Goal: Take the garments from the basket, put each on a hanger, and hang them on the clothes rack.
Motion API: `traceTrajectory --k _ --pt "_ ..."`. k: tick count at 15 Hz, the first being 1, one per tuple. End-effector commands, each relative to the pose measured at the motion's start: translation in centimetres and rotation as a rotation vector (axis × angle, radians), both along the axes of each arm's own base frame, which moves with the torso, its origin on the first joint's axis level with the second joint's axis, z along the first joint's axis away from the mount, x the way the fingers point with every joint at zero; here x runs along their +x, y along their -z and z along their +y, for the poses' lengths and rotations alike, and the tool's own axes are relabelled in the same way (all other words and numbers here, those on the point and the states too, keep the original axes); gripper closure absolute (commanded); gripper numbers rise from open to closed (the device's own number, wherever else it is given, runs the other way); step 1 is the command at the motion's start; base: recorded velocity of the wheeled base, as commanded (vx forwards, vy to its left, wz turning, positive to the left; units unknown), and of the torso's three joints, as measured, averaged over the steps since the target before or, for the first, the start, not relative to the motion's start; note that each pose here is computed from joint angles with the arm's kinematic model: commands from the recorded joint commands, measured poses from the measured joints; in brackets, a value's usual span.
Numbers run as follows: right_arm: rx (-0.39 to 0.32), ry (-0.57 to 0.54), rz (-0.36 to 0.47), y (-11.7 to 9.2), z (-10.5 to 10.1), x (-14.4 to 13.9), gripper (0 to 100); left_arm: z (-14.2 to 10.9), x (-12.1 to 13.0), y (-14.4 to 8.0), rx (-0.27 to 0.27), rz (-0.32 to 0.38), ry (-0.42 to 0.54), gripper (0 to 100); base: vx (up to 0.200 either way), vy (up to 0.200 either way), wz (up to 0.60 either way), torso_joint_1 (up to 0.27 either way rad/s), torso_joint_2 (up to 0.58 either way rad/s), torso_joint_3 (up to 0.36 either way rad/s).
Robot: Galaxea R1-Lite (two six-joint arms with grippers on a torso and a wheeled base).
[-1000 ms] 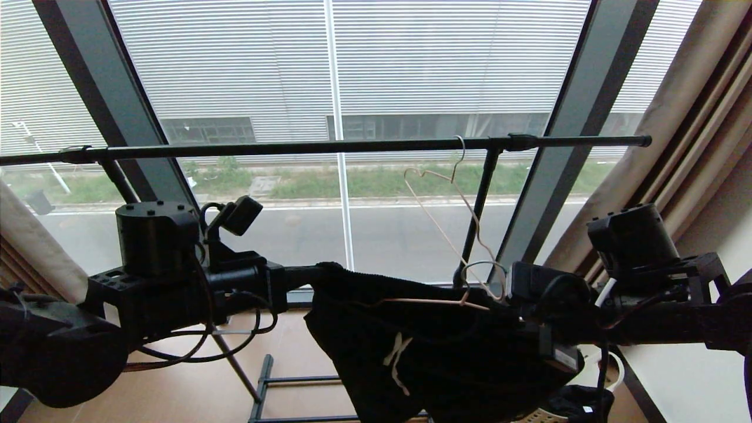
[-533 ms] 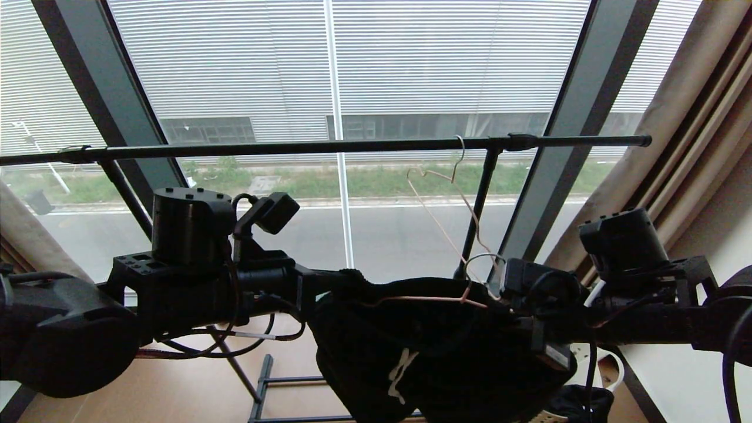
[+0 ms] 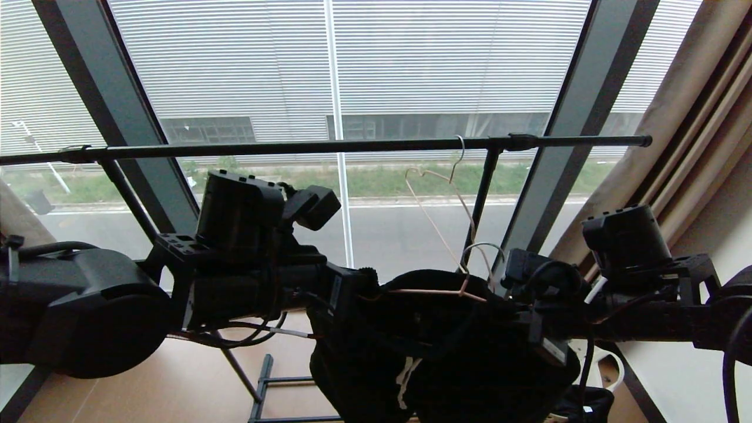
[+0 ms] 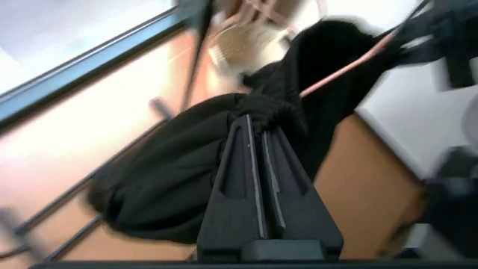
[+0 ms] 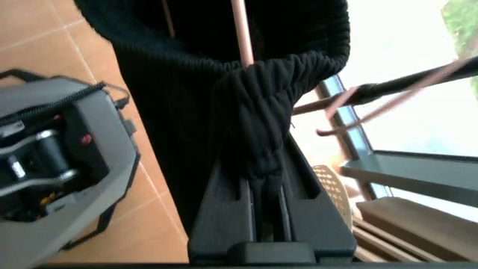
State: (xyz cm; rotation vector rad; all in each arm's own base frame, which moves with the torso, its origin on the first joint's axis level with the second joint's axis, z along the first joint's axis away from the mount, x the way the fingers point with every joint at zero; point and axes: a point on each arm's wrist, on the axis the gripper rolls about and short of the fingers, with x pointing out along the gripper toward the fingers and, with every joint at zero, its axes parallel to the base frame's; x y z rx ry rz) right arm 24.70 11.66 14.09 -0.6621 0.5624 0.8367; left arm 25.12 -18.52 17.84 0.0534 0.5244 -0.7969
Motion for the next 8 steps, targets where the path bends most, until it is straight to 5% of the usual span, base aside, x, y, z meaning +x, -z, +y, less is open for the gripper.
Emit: traceTrajectory --k 1,8 --pt "-0.031 0.049 -0.042 0.3 -0.2 0.0 100 -1.4 0.2 -0.2 0.015 -0.016 -0.001 100 0.0 0.0 0.0 0.0 0.0 0.0" --pt "-0.095 0.191 -0.16 0.8 -1.3 0.4 100 -0.2 0.2 -1.0 0.047 -0.01 -0.065 100 0.0 0.0 0.0 0.0 0.0 0.0"
